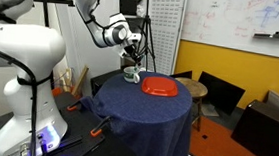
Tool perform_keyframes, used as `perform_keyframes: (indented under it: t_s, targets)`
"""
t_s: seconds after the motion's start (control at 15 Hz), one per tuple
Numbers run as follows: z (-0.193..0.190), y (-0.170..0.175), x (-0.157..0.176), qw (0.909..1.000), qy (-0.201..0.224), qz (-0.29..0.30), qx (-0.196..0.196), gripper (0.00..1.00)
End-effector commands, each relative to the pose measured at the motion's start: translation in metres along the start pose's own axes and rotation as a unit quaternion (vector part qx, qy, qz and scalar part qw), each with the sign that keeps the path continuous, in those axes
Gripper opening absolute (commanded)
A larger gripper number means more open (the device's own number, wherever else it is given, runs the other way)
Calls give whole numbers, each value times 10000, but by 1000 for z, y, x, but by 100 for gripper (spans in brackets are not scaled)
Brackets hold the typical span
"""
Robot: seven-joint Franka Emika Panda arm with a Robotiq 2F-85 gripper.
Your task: Take the marker out of the cup and put it on the table
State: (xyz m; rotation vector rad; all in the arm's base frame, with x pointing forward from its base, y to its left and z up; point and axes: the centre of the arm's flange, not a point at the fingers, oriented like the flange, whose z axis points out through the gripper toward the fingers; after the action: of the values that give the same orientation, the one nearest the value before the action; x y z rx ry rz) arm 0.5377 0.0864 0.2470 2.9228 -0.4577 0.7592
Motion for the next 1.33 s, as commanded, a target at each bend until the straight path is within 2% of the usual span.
perform_keyframes:
  t_s: [0.0,0.27,0.73,1.27]
  targets:
    - [-31,17,-6,9989,345,323,74,5]
    - [-42,48,-2,9962,491,714,-118,5]
    - [-47,123,2,9873,433,1431,-543,5]
    - [-41,207,-4,9779,114,1992,-617,5]
